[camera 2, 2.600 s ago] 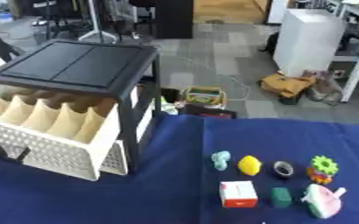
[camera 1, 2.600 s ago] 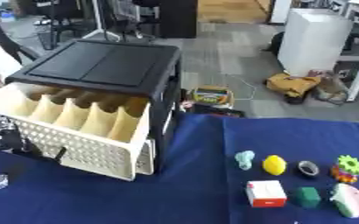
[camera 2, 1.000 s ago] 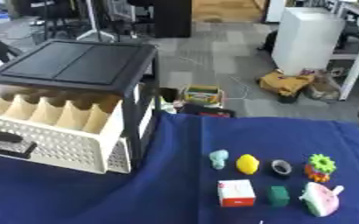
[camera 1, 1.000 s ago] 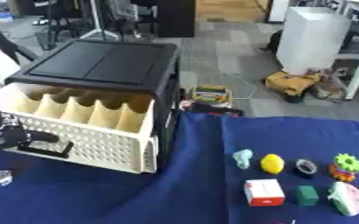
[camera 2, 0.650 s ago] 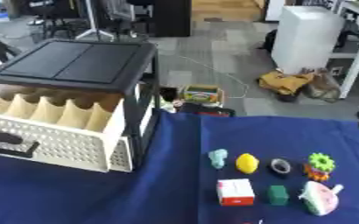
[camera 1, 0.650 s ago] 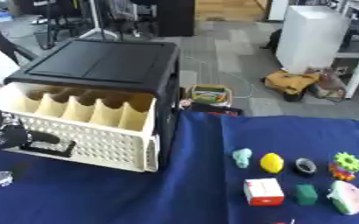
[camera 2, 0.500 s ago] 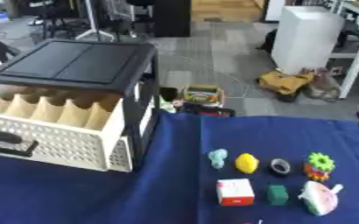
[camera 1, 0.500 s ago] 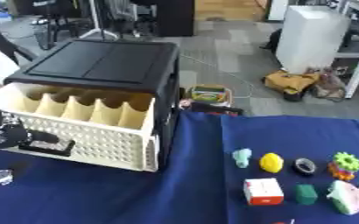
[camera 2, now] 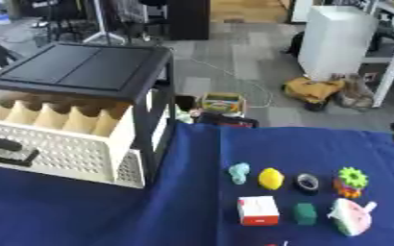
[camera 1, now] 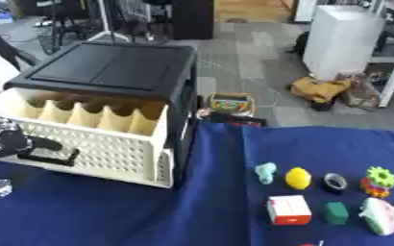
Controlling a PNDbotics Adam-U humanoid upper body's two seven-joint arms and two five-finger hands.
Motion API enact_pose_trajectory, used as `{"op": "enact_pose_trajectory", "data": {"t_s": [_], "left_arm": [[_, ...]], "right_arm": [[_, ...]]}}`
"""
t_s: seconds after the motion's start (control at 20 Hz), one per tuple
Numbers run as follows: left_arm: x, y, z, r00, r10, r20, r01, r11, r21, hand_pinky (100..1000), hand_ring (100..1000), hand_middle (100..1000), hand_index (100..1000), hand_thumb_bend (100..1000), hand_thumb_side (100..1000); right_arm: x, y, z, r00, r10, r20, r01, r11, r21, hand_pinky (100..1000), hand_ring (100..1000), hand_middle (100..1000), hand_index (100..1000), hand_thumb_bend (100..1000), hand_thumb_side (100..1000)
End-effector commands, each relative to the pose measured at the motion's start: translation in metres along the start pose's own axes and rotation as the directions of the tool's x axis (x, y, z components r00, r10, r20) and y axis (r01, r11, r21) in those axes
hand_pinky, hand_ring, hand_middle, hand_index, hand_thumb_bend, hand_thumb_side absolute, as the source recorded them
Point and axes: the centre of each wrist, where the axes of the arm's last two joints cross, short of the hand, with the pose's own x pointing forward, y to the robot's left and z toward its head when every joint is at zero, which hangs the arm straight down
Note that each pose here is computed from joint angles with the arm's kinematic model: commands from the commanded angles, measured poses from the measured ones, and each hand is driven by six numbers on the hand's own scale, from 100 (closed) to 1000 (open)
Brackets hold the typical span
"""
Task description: Pick up objects from table and place into drawer.
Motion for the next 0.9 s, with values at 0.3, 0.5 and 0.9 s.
{"op": "enact_pose_trajectory", "data": {"t_s": [0.3, 0.5, 0.9], "left_arm": [[-0.006, 0.025, 0.017, 0.989, -0.111, 0.096, 0.124, 0.983, -0.137, 100, 100, 100, 955, 100, 1000], [-0.002, 0.024, 0.014, 0.987, -0.113, 0.113, 0.13, 0.979, -0.157, 100, 100, 100, 960, 100, 1000], [0.006, 0.032, 0.017, 0.979, -0.161, 0.127, 0.179, 0.973, -0.148, 100, 100, 100, 967, 100, 1000]], "right_arm": [[0.007, -0.003, -0.003, 1.0, 0.004, 0.028, -0.004, 1.0, 0.002, 729, 715, 451, 850, 100, 1000], [0.007, -0.003, -0.004, 1.0, 0.004, 0.03, -0.004, 1.0, 0.002, 730, 716, 451, 850, 100, 1000], [0.008, -0.003, -0.005, 0.999, 0.009, 0.037, -0.009, 1.0, 0.002, 730, 715, 450, 851, 100, 1000]]}}
